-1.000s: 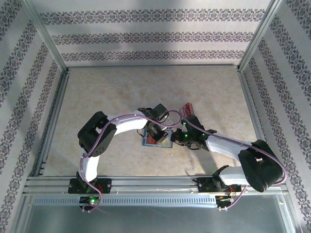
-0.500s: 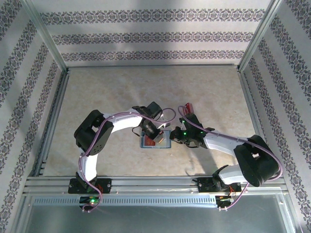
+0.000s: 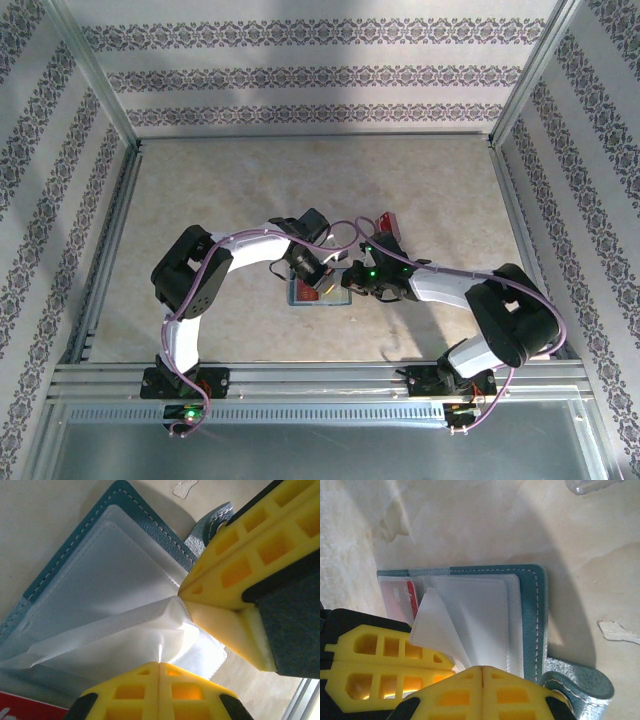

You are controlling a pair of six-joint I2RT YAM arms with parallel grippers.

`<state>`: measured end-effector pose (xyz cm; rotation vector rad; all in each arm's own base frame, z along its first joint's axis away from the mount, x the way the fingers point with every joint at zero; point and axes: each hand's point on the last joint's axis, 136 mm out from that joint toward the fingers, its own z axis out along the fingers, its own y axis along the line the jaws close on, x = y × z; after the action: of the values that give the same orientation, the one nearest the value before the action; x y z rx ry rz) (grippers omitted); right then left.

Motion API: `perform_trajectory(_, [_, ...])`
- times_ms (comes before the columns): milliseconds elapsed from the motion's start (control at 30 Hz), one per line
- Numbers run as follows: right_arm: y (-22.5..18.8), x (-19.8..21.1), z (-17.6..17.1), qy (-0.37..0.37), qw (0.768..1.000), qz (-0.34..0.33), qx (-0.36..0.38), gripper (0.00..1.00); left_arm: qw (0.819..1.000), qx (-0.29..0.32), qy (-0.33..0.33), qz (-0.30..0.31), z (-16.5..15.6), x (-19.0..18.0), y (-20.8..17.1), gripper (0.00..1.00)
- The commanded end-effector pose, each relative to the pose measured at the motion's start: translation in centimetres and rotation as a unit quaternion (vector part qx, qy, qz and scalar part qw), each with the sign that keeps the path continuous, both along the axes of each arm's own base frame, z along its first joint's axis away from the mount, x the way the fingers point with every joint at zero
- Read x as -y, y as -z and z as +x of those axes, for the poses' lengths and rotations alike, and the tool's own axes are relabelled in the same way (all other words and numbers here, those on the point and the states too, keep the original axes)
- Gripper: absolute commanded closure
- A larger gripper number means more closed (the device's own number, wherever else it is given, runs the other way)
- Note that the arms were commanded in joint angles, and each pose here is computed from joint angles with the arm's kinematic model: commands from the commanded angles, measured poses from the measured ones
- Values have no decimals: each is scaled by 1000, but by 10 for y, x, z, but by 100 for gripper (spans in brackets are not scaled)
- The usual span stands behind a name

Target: Put the credit cards into the card holder

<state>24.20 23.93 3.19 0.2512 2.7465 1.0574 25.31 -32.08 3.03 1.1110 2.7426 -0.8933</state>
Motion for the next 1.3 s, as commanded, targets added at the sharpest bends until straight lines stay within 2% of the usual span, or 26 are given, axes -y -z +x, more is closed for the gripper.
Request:
perform_trajectory(0, [-7, -11, 3, -9, 1000, 16, 4, 100, 1000, 8, -9, -22, 3, -1, -16, 95])
perform_trajectory(300, [-1, -6, 1, -3, 1000, 12, 1, 100, 1000, 12, -10, -19, 4, -3, -15, 97])
perform_trajectory(600, [21, 0, -6, 0, 1000, 16, -23, 100, 1000, 14, -11, -16, 6, -5, -13, 95])
perform_trajectory(833, [13, -5, -6, -10, 1000, 25, -14, 100, 1000, 13, -14, -14, 6, -5, -12, 95])
perform_trajectory(933, [5, -12, -6, -22, 999, 35, -7, 100, 1000, 14, -18, -14, 8, -6, -14, 88])
perform_trajectory(1033, [-1, -18, -6, -33, 998, 44, -4, 100, 999, 21, -19, -17, 9, -7, -21, 74])
perform_trajectory(1267, [-5, -26, -6, -42, 998, 51, 0, 100, 997, 63, -22, -40, 12, -14, -62, 67])
